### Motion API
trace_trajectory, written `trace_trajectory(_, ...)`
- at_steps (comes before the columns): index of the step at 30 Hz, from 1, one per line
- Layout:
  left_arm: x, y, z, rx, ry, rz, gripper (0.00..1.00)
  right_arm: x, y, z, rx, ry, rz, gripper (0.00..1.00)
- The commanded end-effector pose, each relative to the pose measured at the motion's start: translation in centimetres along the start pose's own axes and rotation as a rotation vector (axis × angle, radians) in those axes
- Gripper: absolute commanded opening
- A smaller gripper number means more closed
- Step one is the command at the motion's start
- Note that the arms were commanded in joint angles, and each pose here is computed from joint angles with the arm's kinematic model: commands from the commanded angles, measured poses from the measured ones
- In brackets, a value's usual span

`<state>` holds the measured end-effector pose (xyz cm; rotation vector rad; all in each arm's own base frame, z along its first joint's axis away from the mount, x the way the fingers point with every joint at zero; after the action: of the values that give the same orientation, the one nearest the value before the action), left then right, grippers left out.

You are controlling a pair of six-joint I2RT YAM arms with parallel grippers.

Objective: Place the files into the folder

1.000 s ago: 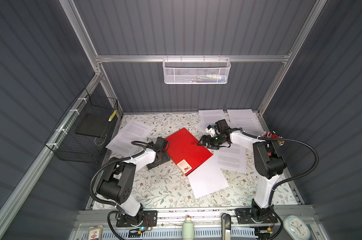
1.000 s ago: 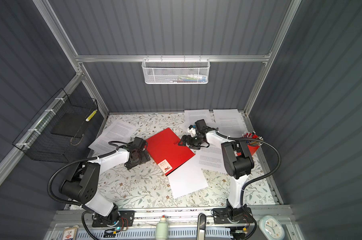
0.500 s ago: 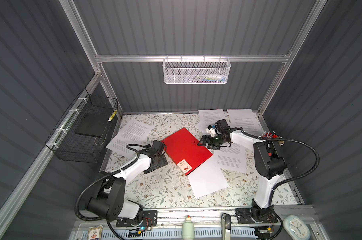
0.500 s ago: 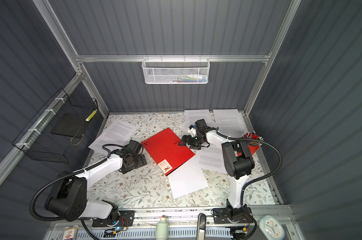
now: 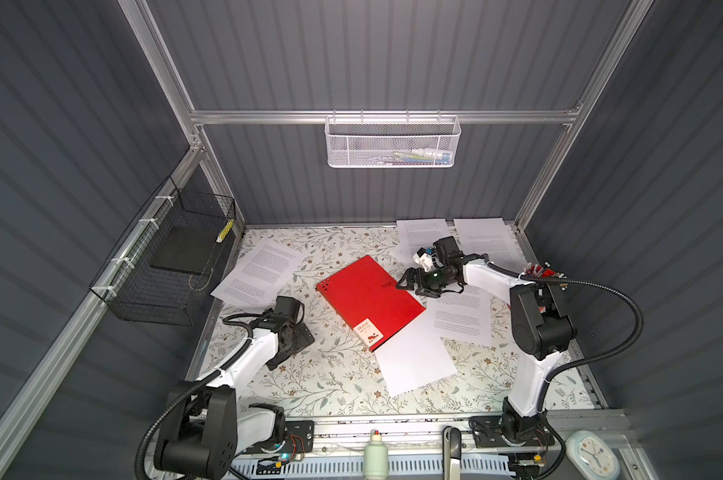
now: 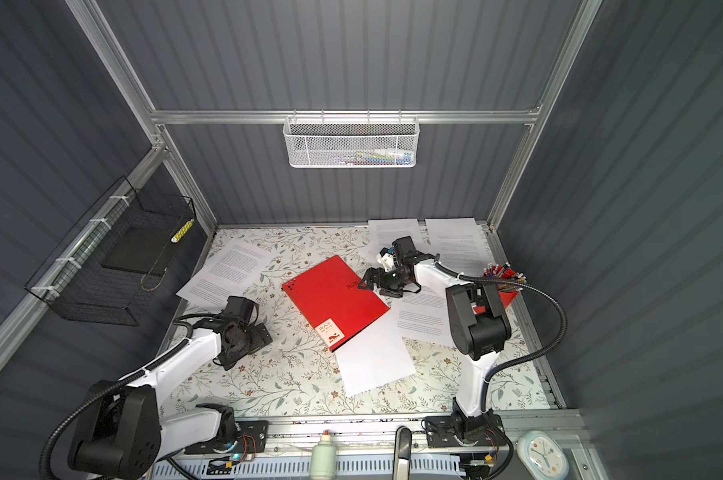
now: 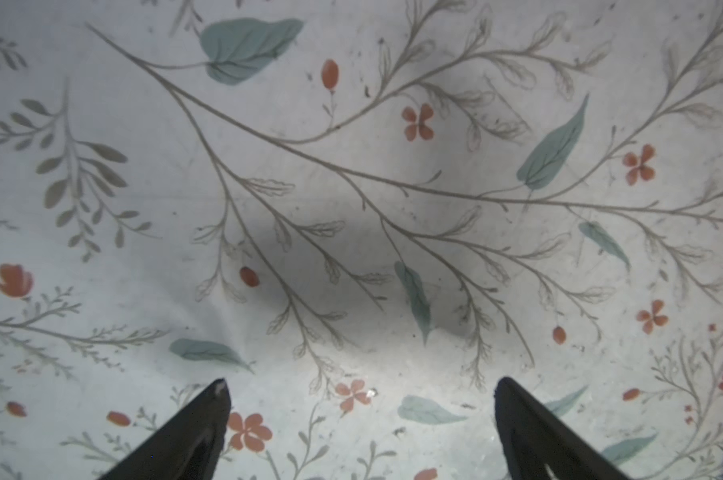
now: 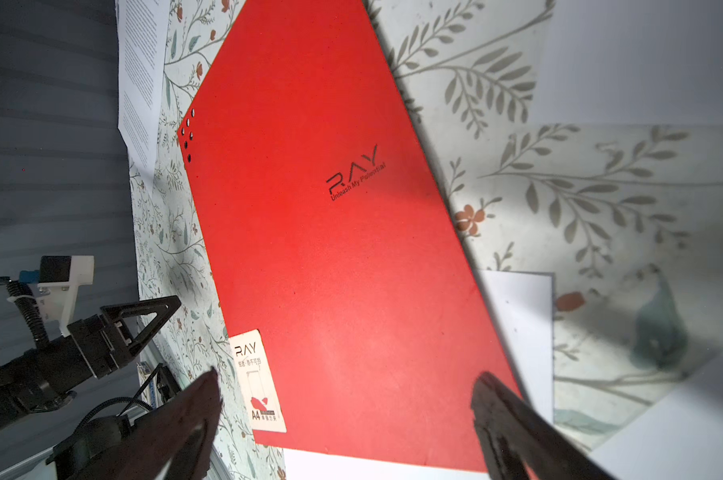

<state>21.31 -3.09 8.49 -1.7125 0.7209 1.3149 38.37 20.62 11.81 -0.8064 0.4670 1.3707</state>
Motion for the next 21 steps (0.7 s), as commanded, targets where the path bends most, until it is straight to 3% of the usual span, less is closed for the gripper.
trace_trajectory(1, -0.9, -0.3, -1.6, 0.044, 0.106, 0.013, 1.00, -0.7, -0.4, 0.5, -0.018, -0.009, -0.018, 0.95)
trace_trajectory(3, -2.1, -0.8, -4.5, 0.096, 0.294, -0.004, 1.00, -0.8, -0.5, 0.2, -0.013, 0.002, -0.025, 0.95)
trace_trajectory(6, -4.6, -1.4, -7.9, 0.179, 0.413, -0.086, 1.00, -1.3, -1.0, -0.5, 0.004, 0.026, -0.048, 0.96)
trace_trajectory(9, -4.9, -1.4, -11.2, 0.258, 0.508, -0.025, 1.00, -1.6, -1.4, -0.8, 0.016, 0.043, -0.066, 0.98)
trace_trajectory(14, -3.3, -0.8, -15.0, 0.204, 0.669, 0.052, 1.00, -1.1, -1.9, -0.9, 0.018, 0.032, -0.059, 0.98)
trace_trajectory(21, -1.0, -0.8, -17.5, 0.134, 0.683, 0.064, 1.00, 0.9, -3.0, -1.8, 0.011, 0.029, -0.015, 0.97)
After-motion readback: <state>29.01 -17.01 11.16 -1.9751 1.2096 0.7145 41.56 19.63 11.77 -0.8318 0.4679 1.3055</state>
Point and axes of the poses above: each gripper's point midway between its finger pads, its own x axis out along the fingers, its own z axis along the line the jaws close on, y = z × x, the point moved 5 cm from there along -x, back along the fingers, and after that the axes turned 2 degrees about x, right-handed, at the moved point
